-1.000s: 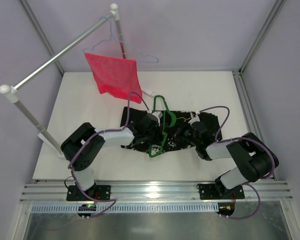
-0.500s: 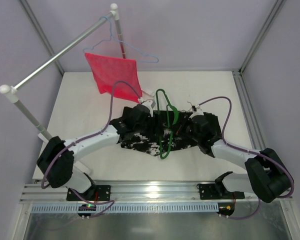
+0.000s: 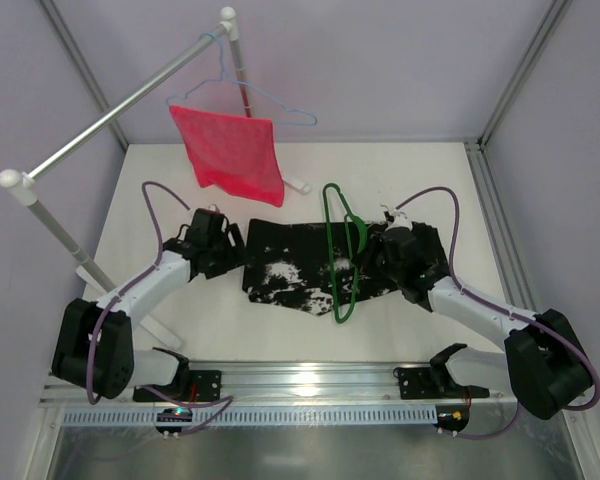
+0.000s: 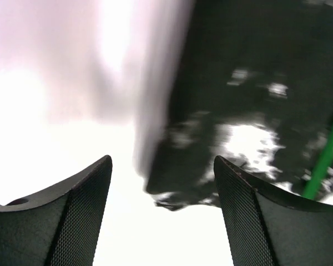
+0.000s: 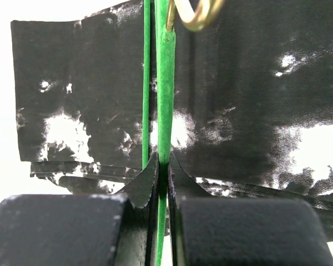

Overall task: Place the trousers on the hanger
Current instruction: Grab a hanger with the right arm, then place trousers on hanger

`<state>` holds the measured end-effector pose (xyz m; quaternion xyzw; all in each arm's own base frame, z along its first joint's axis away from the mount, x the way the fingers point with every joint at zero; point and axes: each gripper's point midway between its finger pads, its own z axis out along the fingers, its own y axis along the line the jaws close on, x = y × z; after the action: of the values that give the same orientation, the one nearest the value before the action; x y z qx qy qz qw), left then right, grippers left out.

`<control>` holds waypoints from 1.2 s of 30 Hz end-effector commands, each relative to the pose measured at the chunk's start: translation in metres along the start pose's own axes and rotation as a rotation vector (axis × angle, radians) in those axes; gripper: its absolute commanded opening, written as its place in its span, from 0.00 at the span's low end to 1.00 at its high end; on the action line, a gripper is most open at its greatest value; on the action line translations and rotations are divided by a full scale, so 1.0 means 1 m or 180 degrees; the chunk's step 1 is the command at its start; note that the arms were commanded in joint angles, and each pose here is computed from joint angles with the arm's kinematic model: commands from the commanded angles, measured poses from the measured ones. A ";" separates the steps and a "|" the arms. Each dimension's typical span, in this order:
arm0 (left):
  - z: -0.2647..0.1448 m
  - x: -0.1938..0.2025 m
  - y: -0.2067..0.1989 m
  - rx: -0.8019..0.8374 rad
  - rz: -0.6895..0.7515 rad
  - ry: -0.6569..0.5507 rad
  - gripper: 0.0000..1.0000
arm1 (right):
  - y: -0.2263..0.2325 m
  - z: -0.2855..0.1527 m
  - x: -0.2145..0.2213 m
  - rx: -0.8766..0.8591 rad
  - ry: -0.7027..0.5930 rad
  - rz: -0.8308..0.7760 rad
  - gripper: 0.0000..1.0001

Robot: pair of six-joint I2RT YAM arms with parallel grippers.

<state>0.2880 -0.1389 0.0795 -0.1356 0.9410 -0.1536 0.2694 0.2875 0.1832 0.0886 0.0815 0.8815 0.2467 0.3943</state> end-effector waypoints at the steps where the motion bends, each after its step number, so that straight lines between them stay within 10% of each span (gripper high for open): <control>1: 0.001 0.011 0.021 -0.0068 -0.0387 0.0055 0.76 | -0.009 -0.005 -0.009 0.0171 -0.0051 -0.0178 0.04; 19: 0.038 0.040 0.003 0.0499 -0.0692 0.0298 0.73 | -0.005 -0.021 -0.024 0.0214 0.0016 -0.0356 0.04; 22: 0.044 0.042 -0.002 0.0579 -0.0674 0.0402 0.60 | -0.020 -0.017 -0.017 0.0371 0.0015 -0.0381 0.04; 25: 0.043 0.036 -0.005 0.0597 -0.0573 0.0372 0.12 | -0.028 -0.016 -0.013 0.0449 0.0016 -0.0391 0.04; 27: 0.039 0.028 -0.004 0.0474 -0.0498 0.0348 0.01 | -0.030 -0.018 -0.013 0.0475 -0.0016 -0.0355 0.04; 36: -0.001 -0.031 -0.011 0.0265 -0.0256 -0.0171 0.01 | -0.027 -0.015 0.005 0.0420 -0.0015 -0.0091 0.04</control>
<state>0.2980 -0.1544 0.0648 -0.1737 0.9290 -0.2277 0.2344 0.2768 0.1630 0.0886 0.0788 0.8962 0.2013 0.3875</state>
